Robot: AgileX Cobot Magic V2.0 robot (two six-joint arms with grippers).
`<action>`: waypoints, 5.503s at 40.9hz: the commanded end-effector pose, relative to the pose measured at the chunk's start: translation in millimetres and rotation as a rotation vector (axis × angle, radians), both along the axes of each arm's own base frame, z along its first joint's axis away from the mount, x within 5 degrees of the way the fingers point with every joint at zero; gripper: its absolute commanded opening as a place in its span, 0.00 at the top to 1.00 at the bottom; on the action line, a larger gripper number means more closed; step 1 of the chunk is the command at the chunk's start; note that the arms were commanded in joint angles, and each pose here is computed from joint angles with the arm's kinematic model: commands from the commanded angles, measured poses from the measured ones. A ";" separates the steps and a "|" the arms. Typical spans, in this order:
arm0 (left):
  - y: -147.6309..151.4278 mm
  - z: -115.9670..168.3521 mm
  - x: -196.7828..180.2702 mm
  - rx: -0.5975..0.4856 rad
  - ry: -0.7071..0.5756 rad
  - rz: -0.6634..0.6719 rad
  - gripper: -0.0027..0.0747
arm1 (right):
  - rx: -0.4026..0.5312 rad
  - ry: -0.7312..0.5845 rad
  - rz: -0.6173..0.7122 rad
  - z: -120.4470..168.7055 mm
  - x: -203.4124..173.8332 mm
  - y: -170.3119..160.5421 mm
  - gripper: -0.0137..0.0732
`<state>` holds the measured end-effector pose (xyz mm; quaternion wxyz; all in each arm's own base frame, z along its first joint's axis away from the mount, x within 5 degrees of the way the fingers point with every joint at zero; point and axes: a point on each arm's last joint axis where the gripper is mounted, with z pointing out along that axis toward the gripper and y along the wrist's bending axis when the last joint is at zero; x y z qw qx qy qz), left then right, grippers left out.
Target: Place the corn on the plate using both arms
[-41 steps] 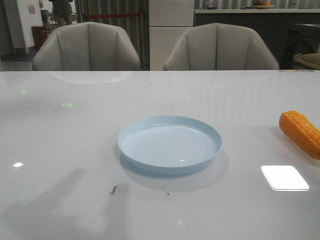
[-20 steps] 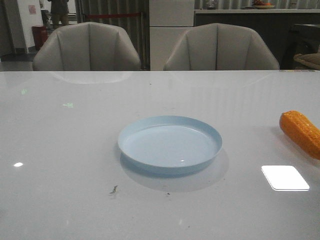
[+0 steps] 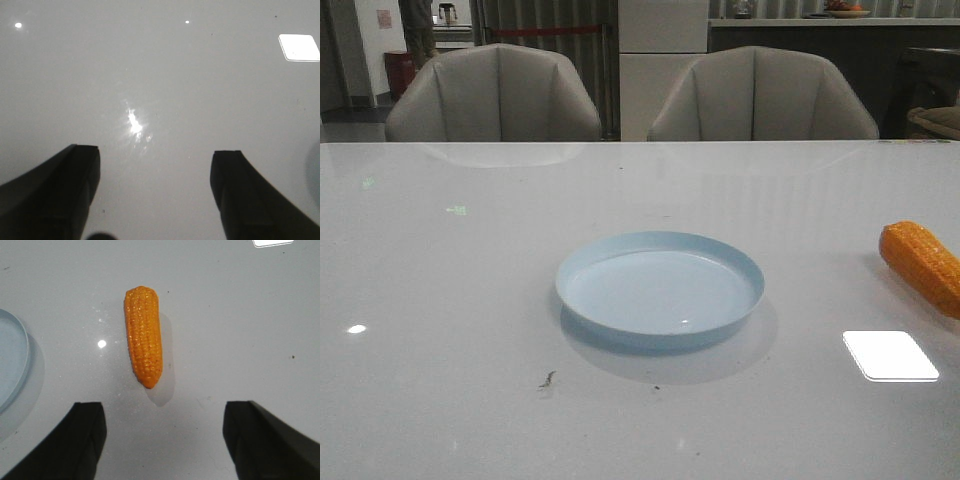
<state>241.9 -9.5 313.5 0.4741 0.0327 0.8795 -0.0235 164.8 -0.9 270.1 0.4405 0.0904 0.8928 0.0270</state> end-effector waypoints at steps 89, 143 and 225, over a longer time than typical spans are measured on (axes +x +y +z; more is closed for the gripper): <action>2.2 -5.9 -52.6 -0.020 -0.141 0.024 0.29 | -0.095 0.444 0.172 -61.4 227.3 19.2 0.59; 2.0 -6.1 -52.7 -0.024 -0.137 0.025 0.29 | -0.127 0.373 0.701 -43.4 225.9 235.9 0.47; 1.7 -8.1 -53.7 -0.025 -0.113 0.021 0.29 | -0.114 -0.062 0.088 100.6 -41.5 -5.0 0.12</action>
